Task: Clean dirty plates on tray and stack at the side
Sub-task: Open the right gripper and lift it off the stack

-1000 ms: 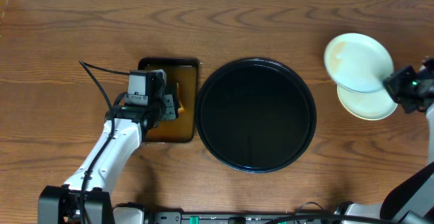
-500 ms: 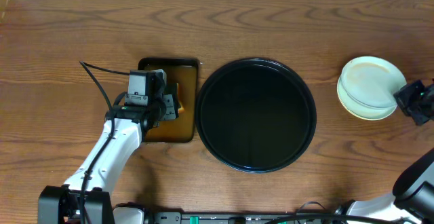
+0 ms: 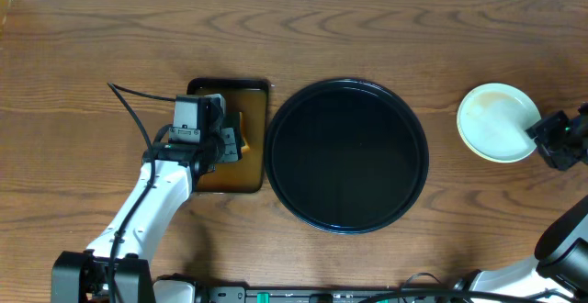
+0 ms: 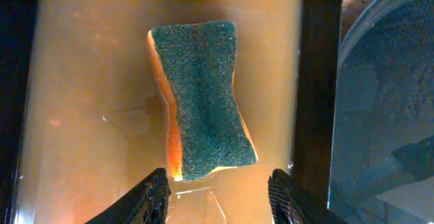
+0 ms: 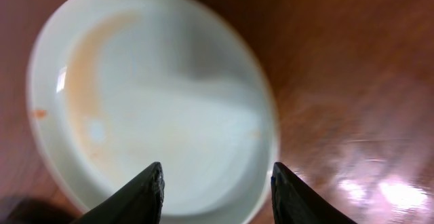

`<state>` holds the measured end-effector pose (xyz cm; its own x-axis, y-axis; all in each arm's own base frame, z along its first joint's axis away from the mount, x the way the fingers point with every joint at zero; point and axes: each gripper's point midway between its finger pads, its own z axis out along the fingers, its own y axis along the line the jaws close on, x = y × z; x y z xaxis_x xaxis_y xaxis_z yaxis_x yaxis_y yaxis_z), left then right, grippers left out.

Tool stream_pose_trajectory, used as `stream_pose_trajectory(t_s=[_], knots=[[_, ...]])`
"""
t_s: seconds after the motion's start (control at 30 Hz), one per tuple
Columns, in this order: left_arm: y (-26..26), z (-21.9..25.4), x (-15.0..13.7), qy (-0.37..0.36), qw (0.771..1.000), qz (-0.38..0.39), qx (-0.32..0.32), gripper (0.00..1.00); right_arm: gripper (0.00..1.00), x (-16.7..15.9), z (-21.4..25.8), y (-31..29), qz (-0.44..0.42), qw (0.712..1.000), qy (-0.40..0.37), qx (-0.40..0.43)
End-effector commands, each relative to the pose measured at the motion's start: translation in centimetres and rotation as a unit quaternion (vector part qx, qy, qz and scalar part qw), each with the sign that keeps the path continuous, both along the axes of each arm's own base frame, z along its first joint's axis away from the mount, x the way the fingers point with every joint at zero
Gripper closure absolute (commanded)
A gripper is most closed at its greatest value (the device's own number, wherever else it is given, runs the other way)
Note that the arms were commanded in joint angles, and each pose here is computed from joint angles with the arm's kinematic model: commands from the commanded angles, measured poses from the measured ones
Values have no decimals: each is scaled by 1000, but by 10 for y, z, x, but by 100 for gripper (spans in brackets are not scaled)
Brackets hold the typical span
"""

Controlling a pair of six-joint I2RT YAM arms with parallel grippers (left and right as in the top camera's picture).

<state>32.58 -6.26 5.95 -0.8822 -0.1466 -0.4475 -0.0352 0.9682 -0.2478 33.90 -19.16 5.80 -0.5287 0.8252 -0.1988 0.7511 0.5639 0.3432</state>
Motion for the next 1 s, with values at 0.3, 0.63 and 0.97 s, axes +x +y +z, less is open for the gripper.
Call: stream_pose_trajectory(t_s=[0.3, 0.63, 0.97], knots=[[0, 0, 2, -4, 1000, -7, 2, 52, 46, 34, 27, 110, 262, 964, -57, -4], [-1, 20, 12, -11, 1000, -7, 2, 51, 37, 45, 56, 189, 415, 897, -56, -143], [7, 47, -23, 65, 998, 2, 17, 24, 1, 21, 51, 237, 450, 883, -15, -134]])
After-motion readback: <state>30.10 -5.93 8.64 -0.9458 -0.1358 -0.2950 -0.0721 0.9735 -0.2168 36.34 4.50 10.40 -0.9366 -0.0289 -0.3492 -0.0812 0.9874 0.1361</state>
